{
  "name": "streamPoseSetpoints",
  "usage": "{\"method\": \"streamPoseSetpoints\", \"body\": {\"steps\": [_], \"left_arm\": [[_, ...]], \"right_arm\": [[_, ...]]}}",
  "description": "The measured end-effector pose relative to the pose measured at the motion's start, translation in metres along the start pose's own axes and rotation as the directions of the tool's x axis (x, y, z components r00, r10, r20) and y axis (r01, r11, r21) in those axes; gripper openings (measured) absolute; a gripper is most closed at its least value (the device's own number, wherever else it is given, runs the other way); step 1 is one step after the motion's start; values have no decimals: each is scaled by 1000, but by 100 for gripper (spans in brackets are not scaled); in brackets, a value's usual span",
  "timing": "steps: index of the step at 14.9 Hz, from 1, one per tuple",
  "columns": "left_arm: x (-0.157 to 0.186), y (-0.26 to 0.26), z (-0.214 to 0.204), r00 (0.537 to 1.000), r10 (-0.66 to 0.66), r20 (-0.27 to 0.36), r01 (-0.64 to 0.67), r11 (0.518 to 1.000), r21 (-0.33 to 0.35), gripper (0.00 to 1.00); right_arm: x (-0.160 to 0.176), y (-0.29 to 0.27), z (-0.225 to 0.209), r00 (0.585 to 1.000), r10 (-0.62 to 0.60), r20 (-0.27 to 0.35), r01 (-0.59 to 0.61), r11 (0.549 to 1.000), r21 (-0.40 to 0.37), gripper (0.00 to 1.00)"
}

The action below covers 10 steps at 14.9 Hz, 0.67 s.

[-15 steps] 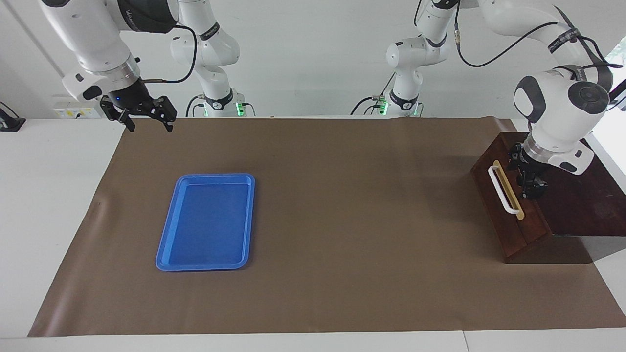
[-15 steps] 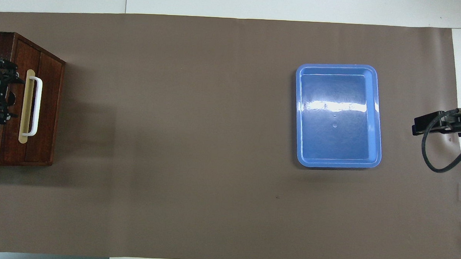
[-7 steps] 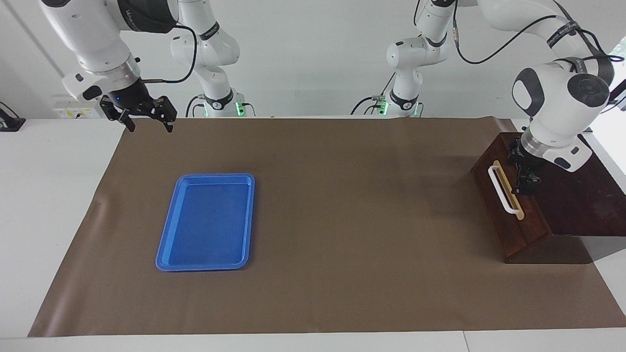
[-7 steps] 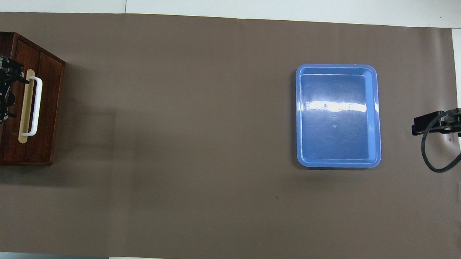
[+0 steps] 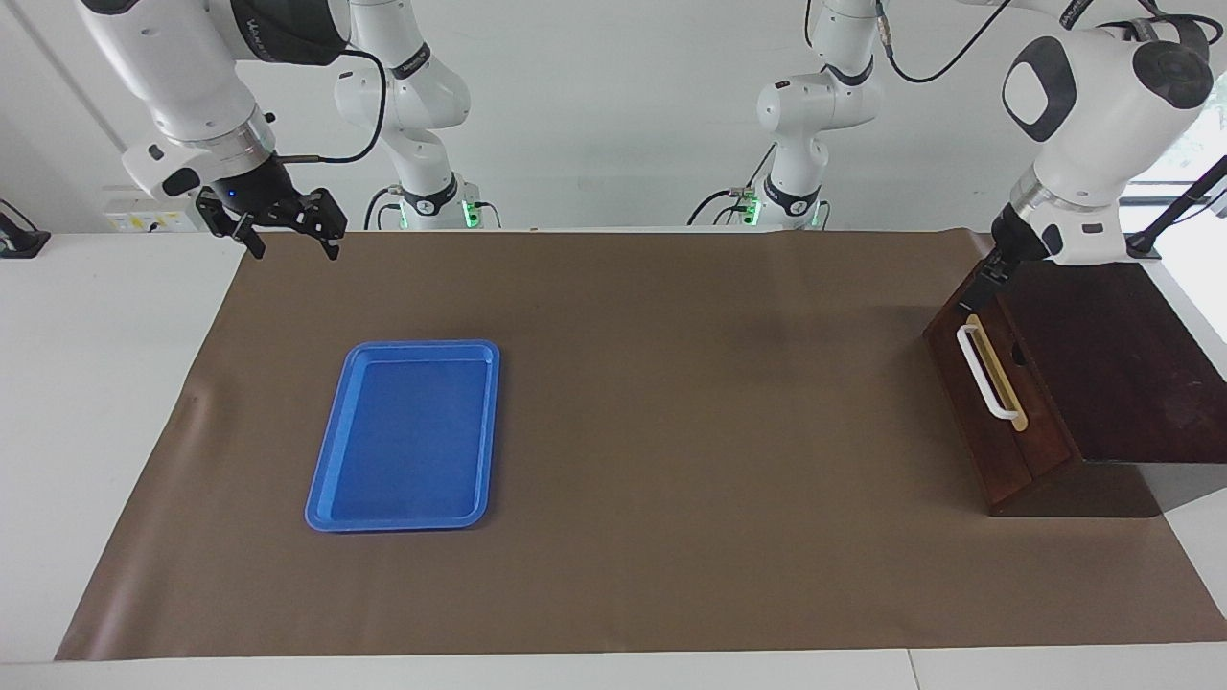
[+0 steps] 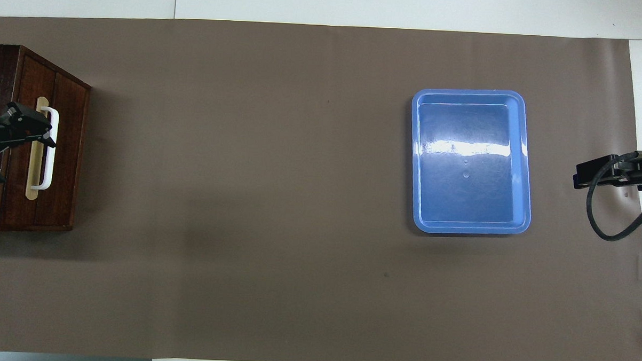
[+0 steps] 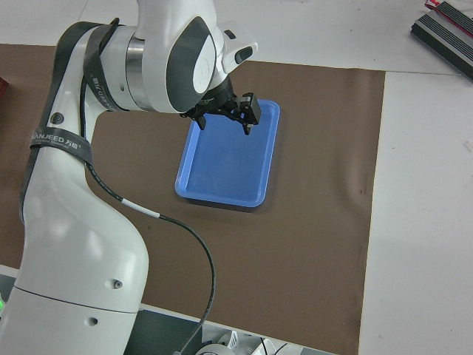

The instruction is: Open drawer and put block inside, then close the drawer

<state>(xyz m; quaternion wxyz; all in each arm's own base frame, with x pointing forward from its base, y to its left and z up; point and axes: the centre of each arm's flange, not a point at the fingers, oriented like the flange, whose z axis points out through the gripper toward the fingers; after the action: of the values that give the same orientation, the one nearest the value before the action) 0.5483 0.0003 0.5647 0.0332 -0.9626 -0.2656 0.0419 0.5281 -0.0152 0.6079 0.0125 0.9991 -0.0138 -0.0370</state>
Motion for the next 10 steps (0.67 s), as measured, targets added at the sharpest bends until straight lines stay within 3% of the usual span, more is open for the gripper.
{"method": "streamPoseSetpoints", "body": {"steps": [3, 10], "left_arm": [[-9, 6, 1, 975, 218, 35, -218, 976, -9, 100], [-22, 18, -6, 926, 373, 66, -370, 928, -48, 100]], "right_arm": [[0, 0, 0, 1000, 0, 0, 0, 1000, 0, 100], [0, 0, 0, 1000, 0, 0, 0, 1000, 0, 100]]}}
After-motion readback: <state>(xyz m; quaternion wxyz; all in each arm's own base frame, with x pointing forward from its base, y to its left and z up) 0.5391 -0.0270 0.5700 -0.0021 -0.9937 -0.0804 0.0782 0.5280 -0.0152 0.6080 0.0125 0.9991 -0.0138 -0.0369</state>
